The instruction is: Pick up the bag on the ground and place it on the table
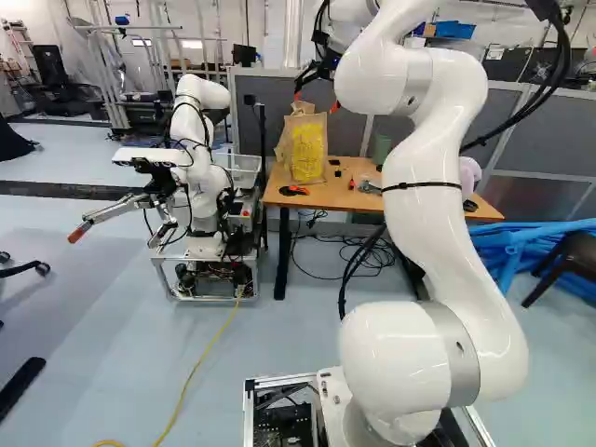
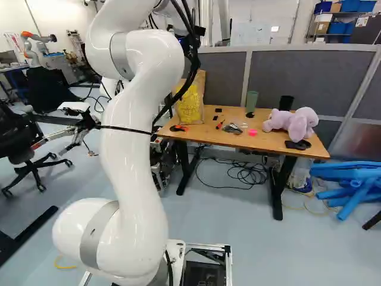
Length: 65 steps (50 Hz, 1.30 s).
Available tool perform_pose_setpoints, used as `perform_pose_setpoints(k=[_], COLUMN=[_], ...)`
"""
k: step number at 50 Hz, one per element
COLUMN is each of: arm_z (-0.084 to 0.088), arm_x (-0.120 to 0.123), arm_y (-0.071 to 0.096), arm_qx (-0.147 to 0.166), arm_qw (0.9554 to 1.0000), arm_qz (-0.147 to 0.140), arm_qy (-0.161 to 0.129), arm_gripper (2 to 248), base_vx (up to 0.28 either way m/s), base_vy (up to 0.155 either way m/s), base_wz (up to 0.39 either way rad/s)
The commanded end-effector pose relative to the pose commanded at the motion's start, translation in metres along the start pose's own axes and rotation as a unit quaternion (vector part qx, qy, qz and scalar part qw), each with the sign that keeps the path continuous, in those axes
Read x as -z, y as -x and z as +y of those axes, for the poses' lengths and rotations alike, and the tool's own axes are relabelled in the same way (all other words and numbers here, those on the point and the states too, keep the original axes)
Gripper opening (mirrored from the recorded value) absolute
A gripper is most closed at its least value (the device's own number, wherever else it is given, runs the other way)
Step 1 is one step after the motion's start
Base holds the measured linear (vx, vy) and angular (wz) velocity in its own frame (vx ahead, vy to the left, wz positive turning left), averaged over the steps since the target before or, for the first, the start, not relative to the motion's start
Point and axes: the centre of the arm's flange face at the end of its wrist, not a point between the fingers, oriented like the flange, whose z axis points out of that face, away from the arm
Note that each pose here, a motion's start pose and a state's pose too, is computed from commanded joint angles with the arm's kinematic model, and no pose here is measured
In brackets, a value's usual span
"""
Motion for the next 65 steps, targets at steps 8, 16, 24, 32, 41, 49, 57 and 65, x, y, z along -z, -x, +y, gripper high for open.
perform_pose_setpoints(k=[8, 16, 24, 32, 41, 49, 57, 65], arm_z=[0.001, 0.002, 0.004, 0.006, 0.008, 0.011, 0.014, 0.018], arm_x=[-0.004, -0.008, -0.013, -0.019, -0.026, -0.033, -0.04, -0.048], arm_y=[0.003, 0.008, 0.013, 0.02, 0.031, 0.042, 0.055, 0.072], arm_qx=[0.0, 0.0, 0.0, 0.001, 0.002, 0.004, 0.007, 0.011], arm_qw=[1.0, 0.9998, 0.9996, 0.9991, 0.9983, 0.9972, 0.9958, 0.9939], arm_qz=[0.008, 0.017, 0.028, 0.04, 0.055, 0.07, 0.086, 0.104], arm_qy=[0.003, 0.006, 0.01, 0.014, 0.019, 0.024, 0.029, 0.035], arm_gripper=[247, 247, 247, 247, 247, 247, 247, 247], base_vx=[0.0, 0.0, 0.0, 0.0, 0.0, 0.0, 0.0, 0.0], base_vy=[0.0, 0.0, 0.0, 0.0, 0.0, 0.0, 0.0, 0.0], base_wz=[0.0, 0.0, 0.0, 0.0, 0.0, 0.0, 0.0, 0.0])
